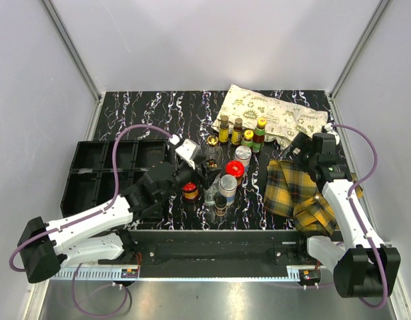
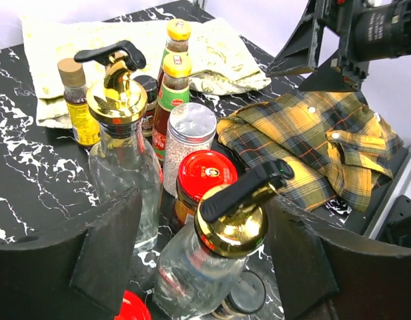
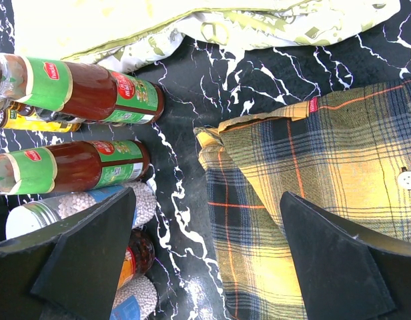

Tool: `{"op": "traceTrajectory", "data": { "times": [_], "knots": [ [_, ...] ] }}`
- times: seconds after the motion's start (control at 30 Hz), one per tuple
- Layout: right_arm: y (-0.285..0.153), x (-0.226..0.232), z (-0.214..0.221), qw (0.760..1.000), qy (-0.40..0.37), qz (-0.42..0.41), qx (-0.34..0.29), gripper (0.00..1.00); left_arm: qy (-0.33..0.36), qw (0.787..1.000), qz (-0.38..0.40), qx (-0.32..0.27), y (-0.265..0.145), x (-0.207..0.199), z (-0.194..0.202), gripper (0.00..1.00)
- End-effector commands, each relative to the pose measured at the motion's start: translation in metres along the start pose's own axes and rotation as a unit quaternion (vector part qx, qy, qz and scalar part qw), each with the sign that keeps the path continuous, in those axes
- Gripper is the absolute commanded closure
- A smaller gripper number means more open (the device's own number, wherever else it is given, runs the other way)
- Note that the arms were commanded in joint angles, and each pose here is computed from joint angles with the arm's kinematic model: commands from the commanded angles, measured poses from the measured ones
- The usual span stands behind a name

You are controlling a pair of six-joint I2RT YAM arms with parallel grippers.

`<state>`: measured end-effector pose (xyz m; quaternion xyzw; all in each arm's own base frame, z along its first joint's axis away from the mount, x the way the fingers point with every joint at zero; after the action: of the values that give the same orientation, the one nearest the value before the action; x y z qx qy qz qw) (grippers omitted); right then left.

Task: Organize the condiment bottles
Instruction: Pick up the bottle from the center of the board.

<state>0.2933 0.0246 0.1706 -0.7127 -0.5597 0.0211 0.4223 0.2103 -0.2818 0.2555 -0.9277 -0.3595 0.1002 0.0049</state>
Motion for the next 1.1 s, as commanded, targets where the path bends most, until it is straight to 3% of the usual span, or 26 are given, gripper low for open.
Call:
{"op": "traceTrajectory", "data": {
  "times": [0.0, 0.3, 0.43, 0.63, 0.67, 1.07],
  "knots": [
    [-0.003, 0.007, -0.007, 1.000, -0.002, -0.014, -0.007, 0.00, -0.007, 0.999, -0.006, -0.039, 0.008, -0.002, -0.017, 0.30],
    [-0.003, 0.007, -0.007, 1.000, -0.004, -0.013, -0.006, 0.00, -0.007, 1.000, -0.014, -0.026, 0.010, -0.001, -0.006, 0.46],
    [-0.003, 0.006, -0.007, 1.000, -0.003, -0.013, -0.008, 0.00, -0.007, 1.000, -0.020, -0.022, 0.010, 0.000, -0.004, 0.68],
    [-0.004, 0.006, -0.008, 1.000, -0.003, -0.012, -0.010, 0.00, -0.008, 0.999, -0.031, -0.024, 0.006, 0.002, -0.010, 0.92],
    [-0.004, 0.006, -0.007, 1.000, -0.003, -0.014, -0.009, 0.00, -0.008, 0.999, -0.033, -0.025, 0.006, 0.002, -0.011, 1.00],
    [-0.006, 0.006, -0.008, 1.000, 0.000, -0.015, -0.013, 0.00, 0.019, 0.996, -0.044, -0.071, -0.010, -0.005, -0.077, 1.00]
  ]
}}
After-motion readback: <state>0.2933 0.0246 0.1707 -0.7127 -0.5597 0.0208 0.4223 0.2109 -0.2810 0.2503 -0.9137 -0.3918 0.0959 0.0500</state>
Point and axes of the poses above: each gripper's point midway between its finger pads, its own y axis out along the fingers, its own x axis along the line the jaws close on, z = x × y, the point moved 2 cm from there along -y, back along the fingers, and after that the axes turned 1 degree about y, right-handed, at the moved point
